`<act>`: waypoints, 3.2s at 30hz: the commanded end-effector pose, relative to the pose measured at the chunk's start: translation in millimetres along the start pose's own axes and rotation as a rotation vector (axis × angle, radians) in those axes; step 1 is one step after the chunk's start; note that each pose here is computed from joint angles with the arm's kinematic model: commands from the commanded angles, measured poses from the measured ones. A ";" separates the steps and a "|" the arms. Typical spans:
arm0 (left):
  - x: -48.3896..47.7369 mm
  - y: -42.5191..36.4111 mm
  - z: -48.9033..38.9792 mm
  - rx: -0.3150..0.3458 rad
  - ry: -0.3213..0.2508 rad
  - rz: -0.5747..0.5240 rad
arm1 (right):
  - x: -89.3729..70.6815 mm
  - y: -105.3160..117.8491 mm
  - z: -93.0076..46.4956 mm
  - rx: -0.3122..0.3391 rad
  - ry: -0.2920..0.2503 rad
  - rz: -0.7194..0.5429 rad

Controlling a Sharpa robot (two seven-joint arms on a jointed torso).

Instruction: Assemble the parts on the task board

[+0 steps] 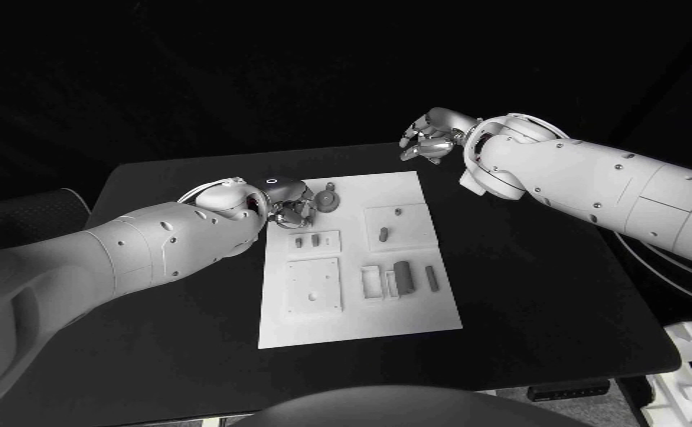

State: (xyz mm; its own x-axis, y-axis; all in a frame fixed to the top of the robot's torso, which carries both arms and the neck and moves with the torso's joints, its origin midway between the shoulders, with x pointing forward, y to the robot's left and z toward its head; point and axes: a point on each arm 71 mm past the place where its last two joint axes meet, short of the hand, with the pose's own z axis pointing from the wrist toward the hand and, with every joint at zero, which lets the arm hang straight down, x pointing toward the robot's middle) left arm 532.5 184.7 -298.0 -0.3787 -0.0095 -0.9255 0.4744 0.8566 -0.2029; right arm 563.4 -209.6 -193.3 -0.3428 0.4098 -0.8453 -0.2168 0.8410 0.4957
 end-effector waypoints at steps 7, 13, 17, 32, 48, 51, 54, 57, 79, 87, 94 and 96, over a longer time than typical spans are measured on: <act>1.8 -3.3 1.4 0.012 0.013 -0.002 | 0.2 1.0 -0.1 -0.009 0.003 -0.002; 2.2 -3.4 1.4 0.013 0.019 0.003 | 0.1 0.8 -0.2 -0.009 0.003 -0.002; 2.6 -2.5 1.2 0.009 0.024 0.004 | -0.1 0.4 -0.3 -0.007 0.002 -0.002; 2.8 -0.3 1.1 0.004 0.030 0.010 | 0.1 0.8 -0.1 -0.008 0.003 -0.002; 2.9 -2.4 2.1 0.009 0.028 0.011 | 0.3 1.4 0.0 -0.009 0.003 -0.002; 3.0 -3.6 2.8 0.011 0.029 0.011 | 0.3 1.3 0.0 -0.009 0.003 -0.002; 3.1 -4.2 3.2 0.012 0.032 0.011 | 0.2 1.2 0.0 -0.009 0.003 -0.002; 3.3 -4.3 3.4 0.012 0.034 0.011 | 0.3 1.2 0.0 -0.009 0.003 -0.002; 3.0 -2.8 4.8 0.002 0.033 0.013 | 0.1 1.0 0.0 -0.008 0.002 -0.001; 0.4 -2.6 5.3 0.001 -0.003 -0.001 | 0.2 0.9 0.0 -0.008 0.003 -0.001; -0.2 -2.0 5.1 0.003 -0.010 -0.011 | 0.2 0.8 -0.1 -0.008 0.004 -0.001; -0.5 -2.3 5.1 0.006 -0.015 -0.013 | 0.3 0.8 -0.1 -0.008 0.005 -0.001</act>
State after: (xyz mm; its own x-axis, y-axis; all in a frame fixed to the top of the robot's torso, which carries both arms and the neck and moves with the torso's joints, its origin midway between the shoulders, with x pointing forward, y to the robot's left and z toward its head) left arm 535.4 182.5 -300.7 -0.3856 -0.0057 -0.9226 0.4689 0.8600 -0.2013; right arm 563.5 -210.0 -193.3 -0.3426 0.4109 -0.8449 -0.2156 0.8409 0.4964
